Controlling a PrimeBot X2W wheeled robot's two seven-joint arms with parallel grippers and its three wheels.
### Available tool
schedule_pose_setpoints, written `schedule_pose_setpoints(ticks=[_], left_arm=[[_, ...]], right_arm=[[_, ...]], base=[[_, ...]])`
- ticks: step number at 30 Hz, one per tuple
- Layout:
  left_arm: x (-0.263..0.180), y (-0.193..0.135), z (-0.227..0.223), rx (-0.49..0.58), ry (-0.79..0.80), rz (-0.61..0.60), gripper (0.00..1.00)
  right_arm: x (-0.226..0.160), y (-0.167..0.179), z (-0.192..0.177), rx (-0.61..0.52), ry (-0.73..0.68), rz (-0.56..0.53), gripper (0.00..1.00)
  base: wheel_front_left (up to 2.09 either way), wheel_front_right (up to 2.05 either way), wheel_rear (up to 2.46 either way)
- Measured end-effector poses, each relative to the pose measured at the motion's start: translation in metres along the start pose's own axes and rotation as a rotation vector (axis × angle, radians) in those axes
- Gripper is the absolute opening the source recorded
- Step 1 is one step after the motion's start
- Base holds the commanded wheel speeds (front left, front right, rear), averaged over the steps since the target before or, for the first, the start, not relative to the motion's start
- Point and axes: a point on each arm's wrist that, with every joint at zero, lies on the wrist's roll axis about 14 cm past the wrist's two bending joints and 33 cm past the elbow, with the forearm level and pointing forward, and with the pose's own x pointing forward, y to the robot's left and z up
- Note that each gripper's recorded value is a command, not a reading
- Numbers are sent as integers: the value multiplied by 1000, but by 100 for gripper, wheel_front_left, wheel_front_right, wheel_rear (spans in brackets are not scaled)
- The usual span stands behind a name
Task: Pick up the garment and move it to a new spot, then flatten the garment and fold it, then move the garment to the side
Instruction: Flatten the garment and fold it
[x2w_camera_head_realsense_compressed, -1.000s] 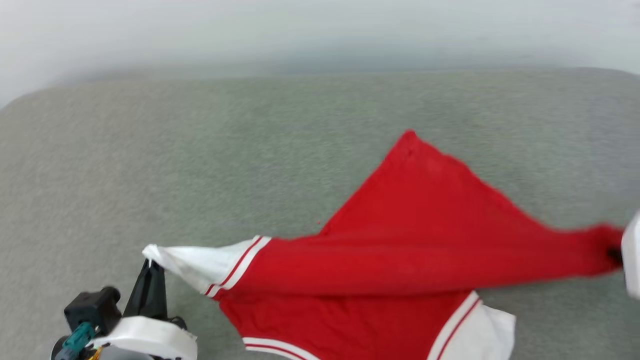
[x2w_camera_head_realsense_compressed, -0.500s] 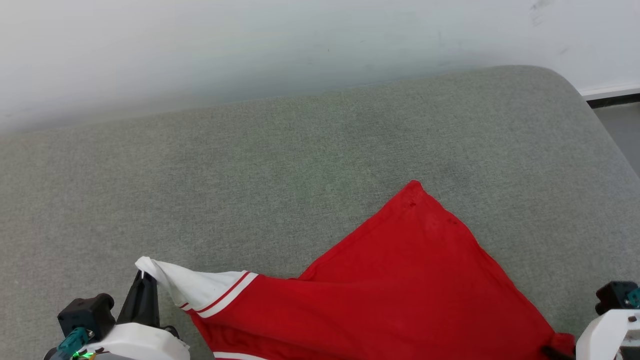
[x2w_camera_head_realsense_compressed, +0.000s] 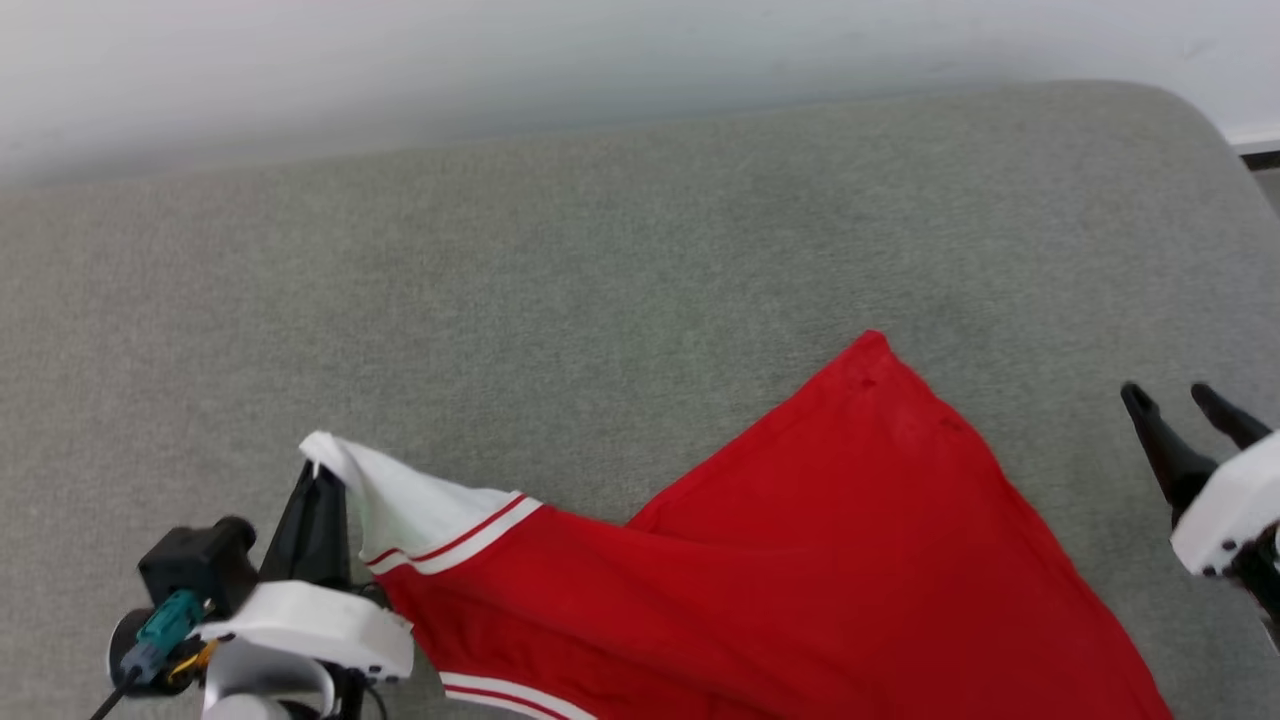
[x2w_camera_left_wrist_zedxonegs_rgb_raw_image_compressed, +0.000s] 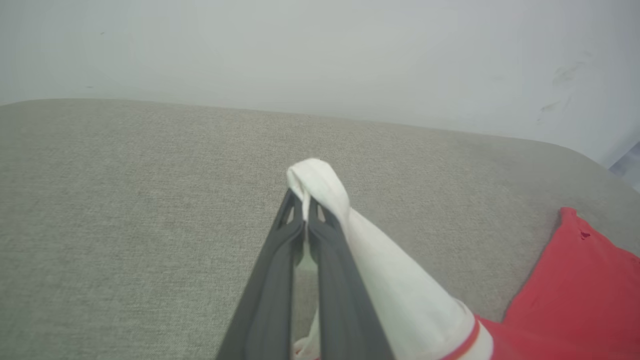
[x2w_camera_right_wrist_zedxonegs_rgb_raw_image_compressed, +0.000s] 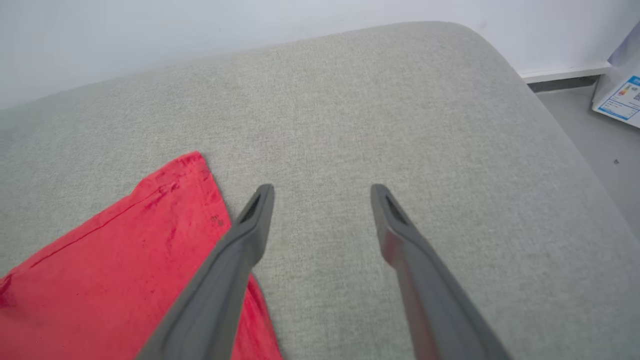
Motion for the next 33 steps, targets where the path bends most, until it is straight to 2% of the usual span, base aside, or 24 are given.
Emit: schedule_pose_setpoints(ticks=[3,8,12,16,17,19,25,26,27,33], left_arm=[[8,-5,3,-4,-15,-14,0],[17,-5,2,-21,-29,-14,0],[24,1,-5,-27,-23,-1,0],[30,3,-10,-37,-23,6,0],[30,3,-10,-37,-23,6,0],[33,9,-14,-32,-17,17,0],[32,19,-23,-30,-2,47,0],[31,21,-24,-30,0,51,0],[31,22,-24,-30,2,53,0],[27,26,-23,-23,5,60,0]], right_arm=[[24,18,1,-13,64,60,100],[58,44,-7,-97,270,150,100],[79,66,-21,-122,448,208,100],[94,87,-42,-171,604,254,100],[94,87,-42,-171,604,254,100],[100,102,-61,-200,694,291,100],[108,111,-82,-249,800,310,100],[109,112,-84,-250,807,313,35],[108,113,-84,-248,812,316,0],[103,121,-83,-264,809,342,0]], base=[[0,0,0],[0,0,0],[0,0,0],[0,0,0],[0,0,0],[0,0,0],[0,0,0],[0,0,0],[0,0,0],[0,0,0]])
